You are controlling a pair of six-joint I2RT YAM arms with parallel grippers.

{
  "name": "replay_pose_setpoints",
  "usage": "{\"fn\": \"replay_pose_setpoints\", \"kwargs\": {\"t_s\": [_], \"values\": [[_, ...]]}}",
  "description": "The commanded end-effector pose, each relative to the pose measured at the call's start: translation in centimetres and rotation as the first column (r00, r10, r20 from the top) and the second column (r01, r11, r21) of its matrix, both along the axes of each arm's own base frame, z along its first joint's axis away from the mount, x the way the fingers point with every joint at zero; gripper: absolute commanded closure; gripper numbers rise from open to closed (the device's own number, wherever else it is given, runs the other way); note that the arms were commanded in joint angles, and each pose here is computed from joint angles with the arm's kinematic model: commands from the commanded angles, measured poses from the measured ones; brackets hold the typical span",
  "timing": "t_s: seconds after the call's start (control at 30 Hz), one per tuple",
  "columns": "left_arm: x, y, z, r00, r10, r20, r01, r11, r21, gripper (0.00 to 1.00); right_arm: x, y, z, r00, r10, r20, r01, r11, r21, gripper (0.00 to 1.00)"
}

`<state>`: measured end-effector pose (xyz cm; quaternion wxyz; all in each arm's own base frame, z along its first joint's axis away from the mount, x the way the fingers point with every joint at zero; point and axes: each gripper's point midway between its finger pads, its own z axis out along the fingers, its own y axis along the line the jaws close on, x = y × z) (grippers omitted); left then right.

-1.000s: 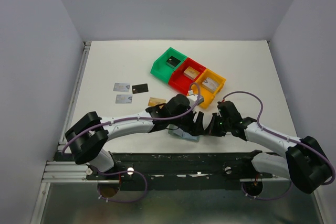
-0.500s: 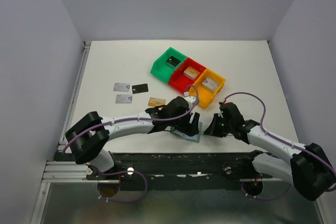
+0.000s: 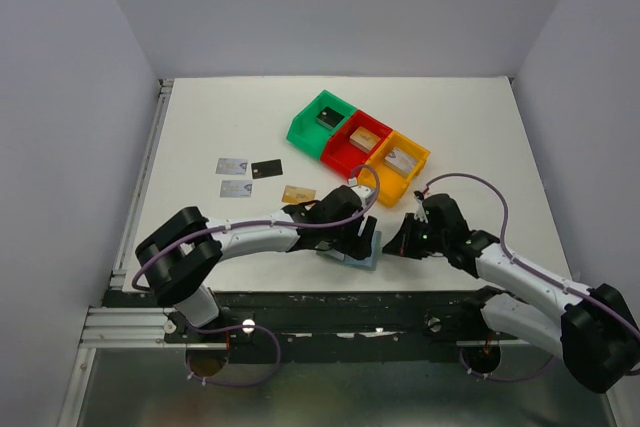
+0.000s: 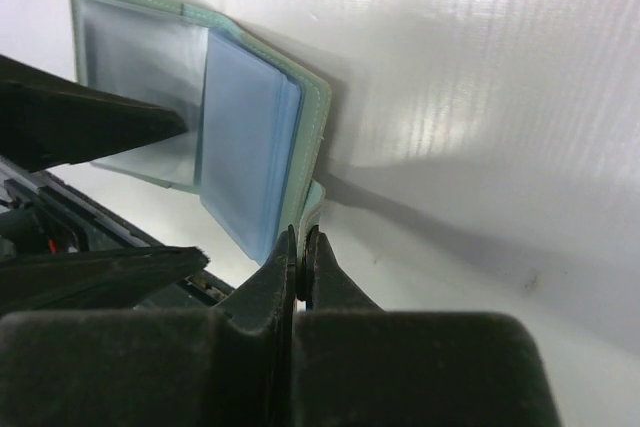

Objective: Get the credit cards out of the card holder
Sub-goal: Remove the credit card from the card holder.

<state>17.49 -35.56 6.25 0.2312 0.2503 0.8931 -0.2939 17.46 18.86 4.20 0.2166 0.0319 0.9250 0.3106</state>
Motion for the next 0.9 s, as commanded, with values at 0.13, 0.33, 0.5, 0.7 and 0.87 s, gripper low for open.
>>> {"fn": "replay_pose_setpoints", "kwargs": {"t_s": [0.13,0.33,0.5,0.7,0.87], "values": [[0.4,-0.8,0.1,1.000,-0.023,0.001,0.023,1.000,0.009,0.23,-0.1,1.1,1.3,0.997,0.055,0.049,-0.058,0.996,0.067,1.00],[0.8,-0.7,-0.2,1.000,-0.021,0.009,0.021,0.999,0.038,0.23,-0.1,1.7,2.2,0.994,0.076,0.079,-0.084,0.991,0.104,1.00],[0.9,-0.4,-0.7,1.000,-0.007,0.005,0.007,0.998,0.065,0.23,-0.1,1.8,2.6,0.992,0.082,0.092,-0.092,0.990,0.111,1.00],[1.3,0.6,-1.2,0.999,0.027,0.019,-0.029,0.994,0.104,0.25,-0.1,1.7,2.5,0.992,0.081,0.094,-0.091,0.990,0.106,1.00],[1.6,1.3,-1.7,0.998,0.054,0.019,-0.056,0.989,0.134,0.27,0.0,1.8,2.9,0.991,0.083,0.104,-0.094,0.989,0.113,1.00]]}}
